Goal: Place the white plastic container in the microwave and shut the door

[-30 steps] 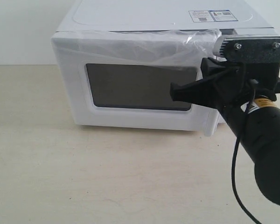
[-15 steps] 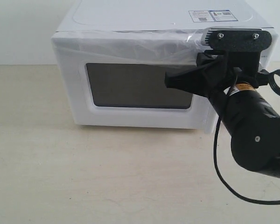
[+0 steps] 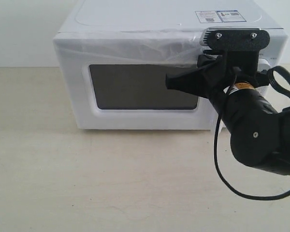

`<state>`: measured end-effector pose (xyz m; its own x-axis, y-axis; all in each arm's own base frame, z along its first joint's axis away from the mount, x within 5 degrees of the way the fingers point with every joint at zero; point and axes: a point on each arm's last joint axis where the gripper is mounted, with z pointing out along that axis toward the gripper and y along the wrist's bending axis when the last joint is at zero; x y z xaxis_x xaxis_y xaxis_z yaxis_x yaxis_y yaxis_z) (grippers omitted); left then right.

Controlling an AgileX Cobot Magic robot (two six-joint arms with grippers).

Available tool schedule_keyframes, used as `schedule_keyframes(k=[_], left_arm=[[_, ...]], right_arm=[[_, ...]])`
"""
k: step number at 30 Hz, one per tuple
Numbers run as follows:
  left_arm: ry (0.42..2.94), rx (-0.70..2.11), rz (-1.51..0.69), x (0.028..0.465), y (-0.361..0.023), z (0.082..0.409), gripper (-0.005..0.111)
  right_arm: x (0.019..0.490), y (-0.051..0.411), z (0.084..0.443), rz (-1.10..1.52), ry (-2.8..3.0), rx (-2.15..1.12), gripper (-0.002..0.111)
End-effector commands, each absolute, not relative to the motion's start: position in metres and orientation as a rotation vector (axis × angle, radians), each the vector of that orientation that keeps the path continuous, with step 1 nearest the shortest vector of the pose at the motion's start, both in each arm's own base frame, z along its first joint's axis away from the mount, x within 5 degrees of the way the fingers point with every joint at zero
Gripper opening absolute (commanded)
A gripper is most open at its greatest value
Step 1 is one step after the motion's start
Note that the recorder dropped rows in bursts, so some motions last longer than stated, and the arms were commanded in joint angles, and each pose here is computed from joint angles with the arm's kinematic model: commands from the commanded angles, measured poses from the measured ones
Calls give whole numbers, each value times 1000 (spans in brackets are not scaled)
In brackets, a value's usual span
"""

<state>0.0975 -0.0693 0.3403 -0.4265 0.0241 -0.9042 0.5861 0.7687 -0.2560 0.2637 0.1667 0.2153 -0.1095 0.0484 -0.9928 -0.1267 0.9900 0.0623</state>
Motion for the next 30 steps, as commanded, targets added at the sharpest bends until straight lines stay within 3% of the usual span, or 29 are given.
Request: schedule_keyframes(k=[1,13,30], left_arm=[[1924,463,-676,99,-70,339,4],[1925,465,-672,99,-70,339,4],[1811,415,-667,82,-61,352,4]], right_arm=[[272,165,226,136,1630,-33,0],[266,162,225,145,1673,-41,0],[173,129,255,274,1601,-91,0]])
